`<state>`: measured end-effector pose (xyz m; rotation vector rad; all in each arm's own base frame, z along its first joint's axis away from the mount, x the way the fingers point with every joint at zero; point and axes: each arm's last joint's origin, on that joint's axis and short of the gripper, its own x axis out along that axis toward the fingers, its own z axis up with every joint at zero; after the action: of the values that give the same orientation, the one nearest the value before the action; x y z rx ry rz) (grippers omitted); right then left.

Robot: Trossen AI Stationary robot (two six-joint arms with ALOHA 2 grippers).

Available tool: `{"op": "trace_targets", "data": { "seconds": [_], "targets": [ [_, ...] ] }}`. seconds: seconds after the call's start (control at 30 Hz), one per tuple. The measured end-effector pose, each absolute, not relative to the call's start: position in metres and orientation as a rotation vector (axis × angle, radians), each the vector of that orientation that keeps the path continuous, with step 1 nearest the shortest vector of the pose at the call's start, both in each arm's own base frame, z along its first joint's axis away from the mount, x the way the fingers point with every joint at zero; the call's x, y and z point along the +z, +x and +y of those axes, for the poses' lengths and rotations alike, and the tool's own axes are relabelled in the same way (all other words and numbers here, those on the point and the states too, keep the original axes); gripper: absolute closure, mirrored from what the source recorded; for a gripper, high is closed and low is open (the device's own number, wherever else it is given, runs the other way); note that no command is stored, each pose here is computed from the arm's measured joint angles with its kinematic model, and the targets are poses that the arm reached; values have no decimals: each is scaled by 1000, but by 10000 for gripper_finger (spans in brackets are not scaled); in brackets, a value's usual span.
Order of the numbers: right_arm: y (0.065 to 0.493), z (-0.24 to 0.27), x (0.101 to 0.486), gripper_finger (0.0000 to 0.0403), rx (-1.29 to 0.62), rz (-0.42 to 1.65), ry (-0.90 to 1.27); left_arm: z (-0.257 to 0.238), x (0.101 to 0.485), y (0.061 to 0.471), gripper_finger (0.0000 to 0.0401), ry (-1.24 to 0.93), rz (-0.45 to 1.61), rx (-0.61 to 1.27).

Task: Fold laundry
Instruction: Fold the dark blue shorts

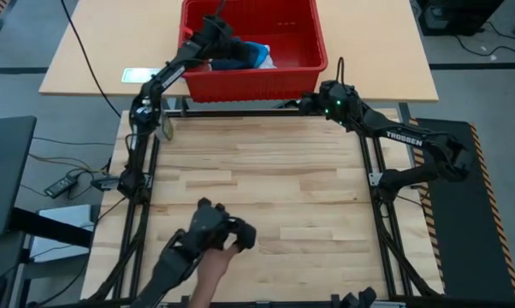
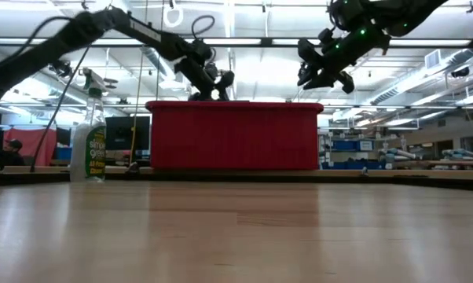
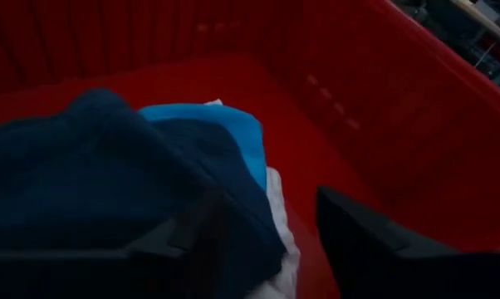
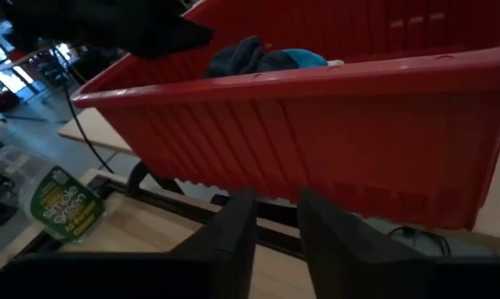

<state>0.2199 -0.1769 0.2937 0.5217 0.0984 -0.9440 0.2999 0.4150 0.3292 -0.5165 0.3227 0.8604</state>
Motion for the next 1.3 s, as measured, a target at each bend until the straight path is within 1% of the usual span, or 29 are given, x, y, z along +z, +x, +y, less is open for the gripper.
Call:
{"op": "trace_targets", "data": {
  "seconds": [0.1, 0.3, 0.43, 0.53, 0.6, 0.7, 0.73, 0.77, 0.87, 0.93, 1.0, 1.13, 1.2, 1.3],
  "targets": [
    [217, -180, 294, 262, -956, 92, 531, 426, 310, 309, 186, -522, 306, 863],
    [213, -186, 294, 206, -956, 90, 541, 436, 275, 316, 189, -586, 351, 879],
    [211, -187, 293, 192, -945, 94, 546, 439, 267, 318, 206, -575, 363, 877],
    [211, -188, 293, 194, -940, 98, 549, 440, 266, 318, 239, -558, 373, 904],
    [210, -189, 293, 200, -944, 98, 549, 440, 265, 318, 277, -535, 384, 911],
    [209, -190, 293, 215, -949, 97, 549, 440, 263, 318, 360, -525, 397, 909],
    [208, -191, 293, 221, -951, 97, 549, 440, 264, 318, 379, -528, 393, 903],
    [208, -191, 293, 229, -951, 97, 550, 439, 267, 317, 386, -536, 384, 894],
    [207, -192, 293, 254, -941, 99, 553, 436, 274, 318, 389, -535, 361, 848],
    [207, -191, 293, 273, -933, 100, 555, 430, 289, 319, 393, -497, 344, 800],
    [208, -191, 293, 293, -926, 104, 552, 418, 318, 318, 395, -419, 307, 724],
    [208, -191, 293, 334, -920, 113, 535, 386, 391, 301, 396, -240, 178, 587],
    [208, -191, 293, 354, -920, 115, 531, 373, 414, 294, 396, -191, 145, 551],
    [208, -191, 293, 380, -920, 115, 530, 354, 437, 287, 397, -134, 118, 494]
  ]
}}
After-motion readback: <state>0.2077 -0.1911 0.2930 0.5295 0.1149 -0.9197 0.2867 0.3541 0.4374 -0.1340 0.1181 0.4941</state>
